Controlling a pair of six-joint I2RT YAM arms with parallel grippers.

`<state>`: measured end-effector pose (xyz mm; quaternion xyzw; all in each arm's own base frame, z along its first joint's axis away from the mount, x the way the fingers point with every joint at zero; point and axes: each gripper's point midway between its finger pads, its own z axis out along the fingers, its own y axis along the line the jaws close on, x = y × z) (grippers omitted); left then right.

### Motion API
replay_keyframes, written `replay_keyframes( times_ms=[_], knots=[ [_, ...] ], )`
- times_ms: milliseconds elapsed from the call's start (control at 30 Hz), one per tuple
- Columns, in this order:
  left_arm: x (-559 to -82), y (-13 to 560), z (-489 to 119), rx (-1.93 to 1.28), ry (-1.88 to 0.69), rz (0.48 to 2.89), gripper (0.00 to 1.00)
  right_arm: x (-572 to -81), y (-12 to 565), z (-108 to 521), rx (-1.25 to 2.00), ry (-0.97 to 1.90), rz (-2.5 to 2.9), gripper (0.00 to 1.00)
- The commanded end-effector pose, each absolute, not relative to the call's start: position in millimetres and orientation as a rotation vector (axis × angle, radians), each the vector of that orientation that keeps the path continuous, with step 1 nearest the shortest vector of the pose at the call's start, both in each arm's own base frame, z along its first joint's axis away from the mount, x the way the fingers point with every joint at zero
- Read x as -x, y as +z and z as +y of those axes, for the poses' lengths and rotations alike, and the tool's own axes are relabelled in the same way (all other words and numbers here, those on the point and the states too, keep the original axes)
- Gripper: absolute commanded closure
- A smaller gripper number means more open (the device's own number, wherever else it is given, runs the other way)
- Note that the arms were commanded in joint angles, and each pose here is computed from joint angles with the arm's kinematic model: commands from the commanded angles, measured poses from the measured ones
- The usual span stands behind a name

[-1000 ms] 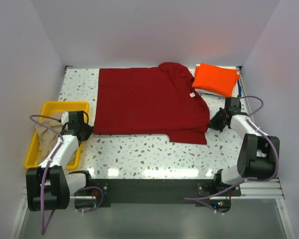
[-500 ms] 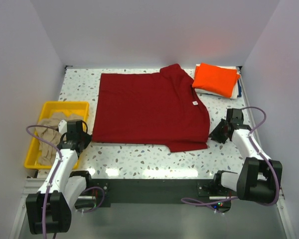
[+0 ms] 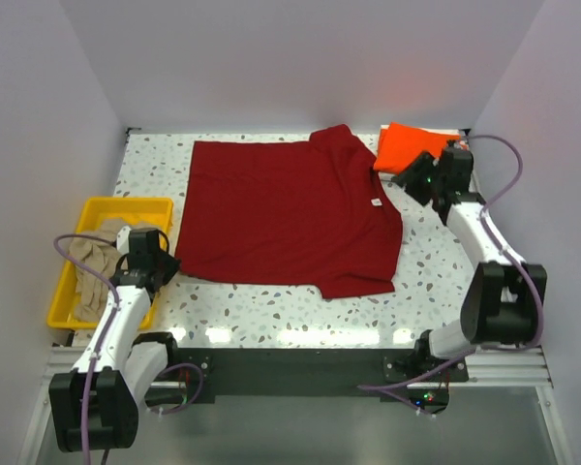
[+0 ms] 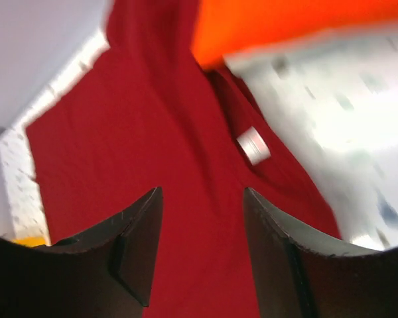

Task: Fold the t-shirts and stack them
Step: Flatten the tshirt out

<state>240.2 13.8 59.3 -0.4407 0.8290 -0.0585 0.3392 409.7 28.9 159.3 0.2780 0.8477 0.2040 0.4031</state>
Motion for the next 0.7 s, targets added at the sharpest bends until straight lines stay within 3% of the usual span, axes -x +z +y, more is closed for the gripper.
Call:
replay_keyframes(
  times_ms=[0, 33, 100, 133, 300, 467, 667],
  knots=[
    [-262, 82, 11, 1.048, -0.204, 2.131, 0.92, -502, 229, 42, -0.612, 0.601, 1.847, 0.46],
    [-263, 81, 10, 1.04, -0.208, 2.133, 0.92, -522, 205, 43, -0.65, 0.596, 1.869, 0.46],
    [-266, 79, 8, 1.025, -0.217, 2.148, 0.92, -561, 223, 40, -0.651, 0.594, 1.8, 0.46],
    [-268, 80, 8, 1.019, -0.224, 2.143, 0.92, -577, 190, 40, -0.699, 0.592, 1.848, 0.47],
    [-276, 75, 5, 0.997, -0.229, 2.175, 0.93, -628, 149, 32, -0.781, 0.554, 1.867, 0.48],
    [-278, 72, 4, 0.992, -0.233, 2.185, 0.94, -635, 90, 18, -0.878, 0.522, 1.942, 0.48],
    [-276, 72, 7, 0.988, -0.217, 2.182, 0.94, -633, 74, -4, -0.915, 0.48, 1.965, 0.48]
  ],
)
